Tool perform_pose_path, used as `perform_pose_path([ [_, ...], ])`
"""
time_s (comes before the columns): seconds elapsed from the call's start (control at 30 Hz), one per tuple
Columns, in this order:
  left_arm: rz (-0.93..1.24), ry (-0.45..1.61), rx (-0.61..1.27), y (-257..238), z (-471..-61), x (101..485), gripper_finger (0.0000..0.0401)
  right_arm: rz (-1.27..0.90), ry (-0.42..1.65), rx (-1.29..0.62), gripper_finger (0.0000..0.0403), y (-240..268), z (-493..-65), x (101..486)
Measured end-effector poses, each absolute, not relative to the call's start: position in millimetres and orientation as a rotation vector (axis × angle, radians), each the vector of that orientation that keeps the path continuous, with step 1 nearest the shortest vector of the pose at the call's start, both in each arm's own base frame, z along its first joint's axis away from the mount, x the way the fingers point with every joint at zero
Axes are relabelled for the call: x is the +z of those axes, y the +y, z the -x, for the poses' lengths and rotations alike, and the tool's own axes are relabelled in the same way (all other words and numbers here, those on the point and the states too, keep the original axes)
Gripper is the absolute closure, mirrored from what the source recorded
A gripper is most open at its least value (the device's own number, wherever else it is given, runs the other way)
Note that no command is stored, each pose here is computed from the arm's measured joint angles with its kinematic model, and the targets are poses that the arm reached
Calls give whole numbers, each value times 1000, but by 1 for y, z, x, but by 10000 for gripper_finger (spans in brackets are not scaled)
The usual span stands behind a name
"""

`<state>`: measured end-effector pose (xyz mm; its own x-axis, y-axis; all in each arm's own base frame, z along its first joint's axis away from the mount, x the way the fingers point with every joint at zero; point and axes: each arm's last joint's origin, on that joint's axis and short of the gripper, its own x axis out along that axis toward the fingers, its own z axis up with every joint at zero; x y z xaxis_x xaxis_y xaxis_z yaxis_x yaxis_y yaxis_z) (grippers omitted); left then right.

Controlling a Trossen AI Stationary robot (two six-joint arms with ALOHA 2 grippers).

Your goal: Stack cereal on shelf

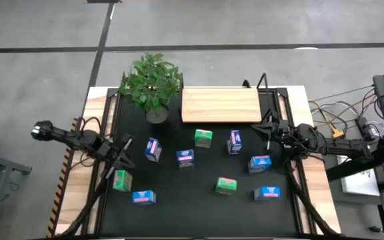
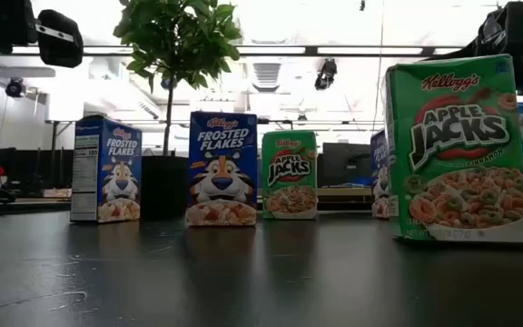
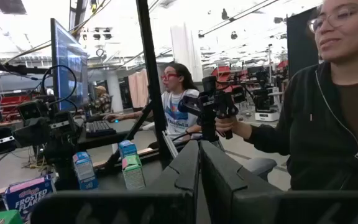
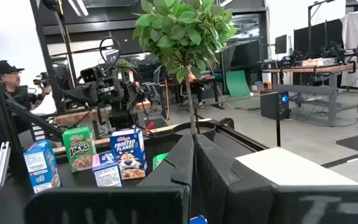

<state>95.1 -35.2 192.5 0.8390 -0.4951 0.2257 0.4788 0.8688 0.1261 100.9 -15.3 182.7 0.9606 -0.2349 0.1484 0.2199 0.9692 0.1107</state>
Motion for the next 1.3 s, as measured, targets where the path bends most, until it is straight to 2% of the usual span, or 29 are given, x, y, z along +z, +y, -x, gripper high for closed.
perform_pose_path([
  [0.2, -59, -239, -452, -34, -96, 191, 401, -97, -162, -231, 394, -15, -101, 183],
  [1.3, -67, -228, -449, -34, -97, 190, 401, -94, -160, -232, 394, -15, -101, 183],
])
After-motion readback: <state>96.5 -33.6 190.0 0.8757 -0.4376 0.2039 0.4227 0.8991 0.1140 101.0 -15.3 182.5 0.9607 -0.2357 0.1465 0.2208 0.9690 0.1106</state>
